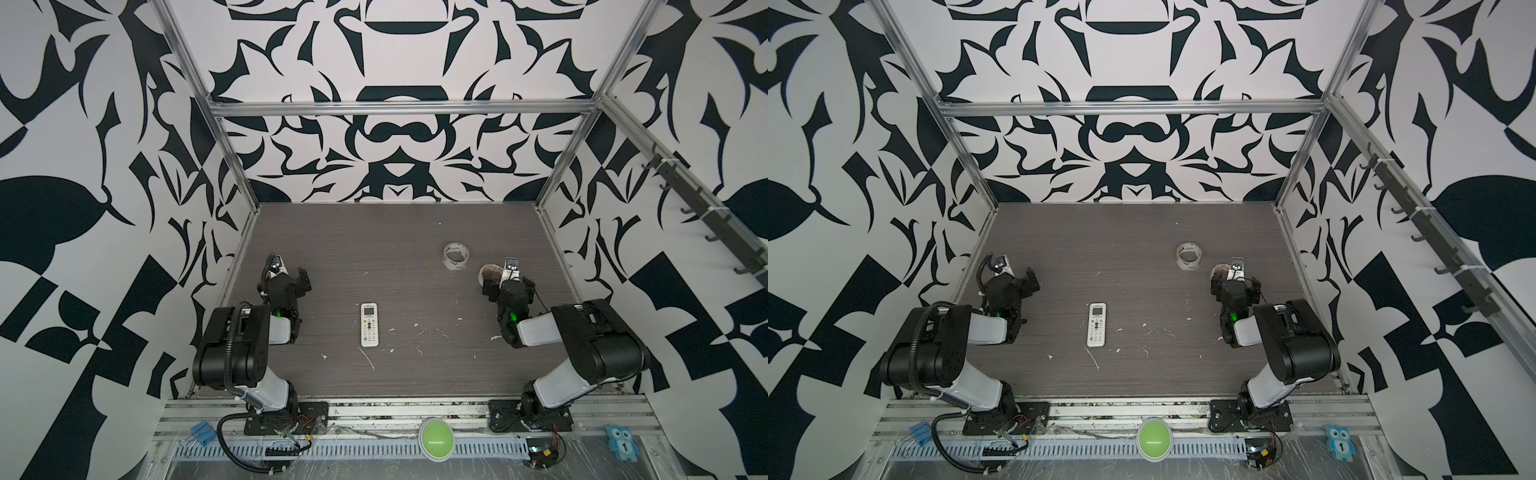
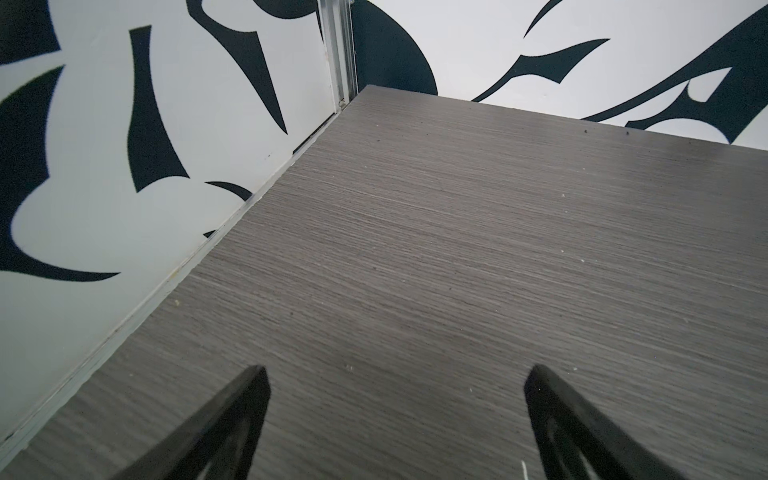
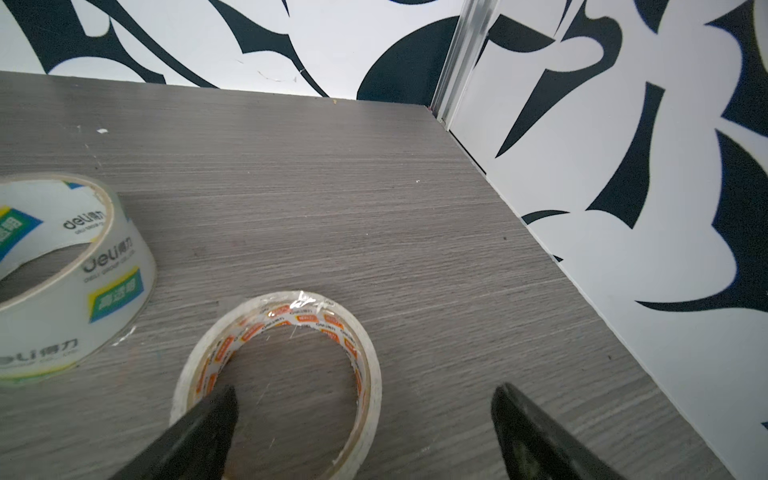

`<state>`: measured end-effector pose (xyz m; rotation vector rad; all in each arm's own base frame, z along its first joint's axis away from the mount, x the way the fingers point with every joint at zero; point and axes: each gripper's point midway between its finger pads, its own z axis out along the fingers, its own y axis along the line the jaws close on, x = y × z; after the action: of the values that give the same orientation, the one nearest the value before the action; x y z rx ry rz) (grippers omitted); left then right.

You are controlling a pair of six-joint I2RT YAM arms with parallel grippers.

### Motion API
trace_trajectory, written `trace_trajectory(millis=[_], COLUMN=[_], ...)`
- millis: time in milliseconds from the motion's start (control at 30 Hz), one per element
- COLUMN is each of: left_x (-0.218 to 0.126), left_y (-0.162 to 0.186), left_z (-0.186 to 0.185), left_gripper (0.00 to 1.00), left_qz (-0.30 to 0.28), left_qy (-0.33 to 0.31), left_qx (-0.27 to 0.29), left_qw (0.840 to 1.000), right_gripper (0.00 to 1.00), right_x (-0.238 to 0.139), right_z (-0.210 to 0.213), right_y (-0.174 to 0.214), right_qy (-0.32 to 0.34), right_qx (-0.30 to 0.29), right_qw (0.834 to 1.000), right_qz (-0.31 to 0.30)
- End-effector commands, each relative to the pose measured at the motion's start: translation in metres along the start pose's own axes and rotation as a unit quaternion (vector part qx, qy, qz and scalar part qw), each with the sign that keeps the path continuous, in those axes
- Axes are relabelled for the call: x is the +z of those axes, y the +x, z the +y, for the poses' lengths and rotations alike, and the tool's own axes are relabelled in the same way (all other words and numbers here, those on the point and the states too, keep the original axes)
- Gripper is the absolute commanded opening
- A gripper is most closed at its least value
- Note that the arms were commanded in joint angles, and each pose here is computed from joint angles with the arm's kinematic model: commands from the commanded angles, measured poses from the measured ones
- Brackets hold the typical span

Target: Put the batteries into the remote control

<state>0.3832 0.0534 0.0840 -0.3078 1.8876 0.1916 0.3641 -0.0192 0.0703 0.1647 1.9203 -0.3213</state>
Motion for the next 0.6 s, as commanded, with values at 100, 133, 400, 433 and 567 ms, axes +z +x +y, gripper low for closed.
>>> trace_trajectory(millis=[100, 133, 400, 433, 567], left_x=[0.001, 0.001, 0.003, 0.003, 0.002], left_y=[-0.011, -0.012, -0.011, -0.009, -0.011], left_z=[-0.001, -0.001, -0.003, -0.003, -0.003], left_gripper=[0.99, 0.99, 0.99, 0.99, 0.99], left_qz=[-0.017, -0.017, -0.012, -0.009, -0.013], left_qy=[0.004, 0.004, 0.006, 0.005, 0.006], left_qx=[-0.01, -0.01, -0.01, -0.009, -0.009], left_qw=[1.0, 1.0, 1.0, 1.0, 1.0], right_gripper=[0.99, 1.0, 0.99, 1.0, 1.0], right_x=[0.007, 0.003, 0.006, 0.006, 0.007], right_z=[0.002, 0.0, 0.003, 0.003, 0.003], right_y=[-0.021, -0.021, -0.022, -0.022, -0.022], right_qy=[0.003, 0.004, 0.0, 0.0, 0.002], right_qx=[0.015, 0.015, 0.013, 0.013, 0.013], right_qw=[1.0, 1.0, 1.0, 1.0, 1.0], right_qz=[-0.01, -0.021, -0.019, -0.019, -0.014])
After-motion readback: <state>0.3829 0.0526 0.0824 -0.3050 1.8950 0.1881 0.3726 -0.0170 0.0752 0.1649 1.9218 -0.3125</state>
